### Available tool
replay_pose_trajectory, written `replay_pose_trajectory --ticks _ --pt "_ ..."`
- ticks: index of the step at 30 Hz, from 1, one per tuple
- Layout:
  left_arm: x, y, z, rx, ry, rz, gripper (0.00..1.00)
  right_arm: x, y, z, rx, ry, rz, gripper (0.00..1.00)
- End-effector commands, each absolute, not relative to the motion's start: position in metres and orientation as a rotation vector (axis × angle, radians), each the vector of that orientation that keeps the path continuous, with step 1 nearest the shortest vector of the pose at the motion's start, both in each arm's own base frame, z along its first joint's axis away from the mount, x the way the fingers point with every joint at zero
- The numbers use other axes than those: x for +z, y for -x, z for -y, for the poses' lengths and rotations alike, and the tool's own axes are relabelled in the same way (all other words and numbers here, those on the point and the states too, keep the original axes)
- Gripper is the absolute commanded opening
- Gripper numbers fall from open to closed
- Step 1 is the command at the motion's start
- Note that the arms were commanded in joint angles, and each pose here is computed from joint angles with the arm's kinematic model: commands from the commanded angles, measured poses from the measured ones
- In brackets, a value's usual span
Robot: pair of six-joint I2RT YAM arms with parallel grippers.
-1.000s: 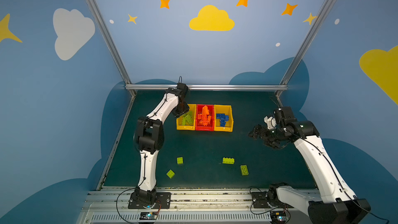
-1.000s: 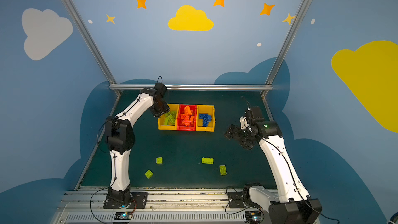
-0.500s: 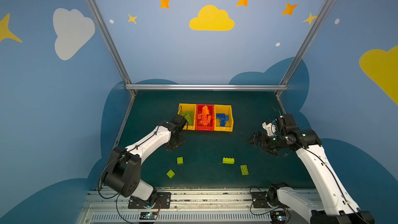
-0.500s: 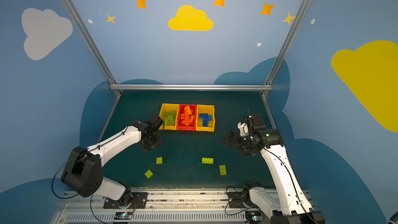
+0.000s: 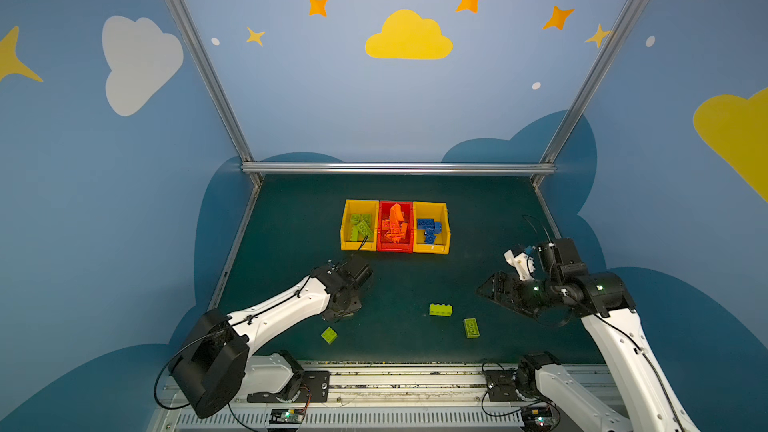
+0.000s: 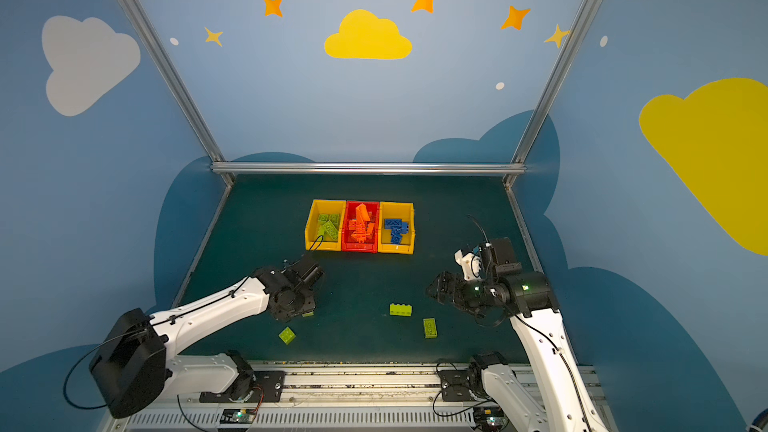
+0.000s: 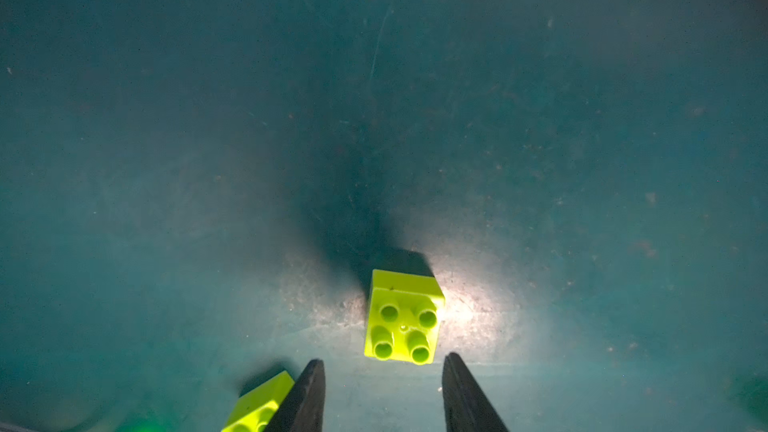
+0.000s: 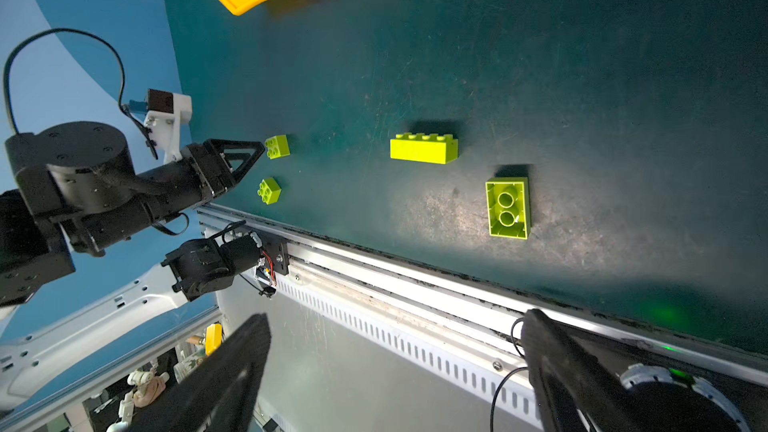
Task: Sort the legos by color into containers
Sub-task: 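Move the left gripper back down to the next lime-green 2x2 brick, then grasp the lime-green 2x2 brick with the left gripper and lift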
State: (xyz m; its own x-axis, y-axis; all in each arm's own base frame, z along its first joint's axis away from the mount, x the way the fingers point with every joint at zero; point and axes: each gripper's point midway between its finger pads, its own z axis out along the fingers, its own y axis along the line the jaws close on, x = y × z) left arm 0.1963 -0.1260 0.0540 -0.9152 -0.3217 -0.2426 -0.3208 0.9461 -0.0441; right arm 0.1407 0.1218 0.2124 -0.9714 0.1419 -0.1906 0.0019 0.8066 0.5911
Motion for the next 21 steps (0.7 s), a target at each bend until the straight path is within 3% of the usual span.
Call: replay_pose_trajectory --ticks 1,17,21 --pt "0.047 -0.199 0.127 0.008 0.484 -2.836 0.45 0.209 -0.124 -0.122 0.925 -0.121 -2.800 0.92" --pt "0.016 -0.201 0.132 0.115 0.410 -2.916 0.44 0.209 -0.120 -0.114 0.870 -0.177 -2.793 0.92" --pt "0.017 -0.205 0.134 0.130 0.397 -2.913 0.32 0.207 -0.122 -0.113 0.859 -0.183 -2.799 0.92"
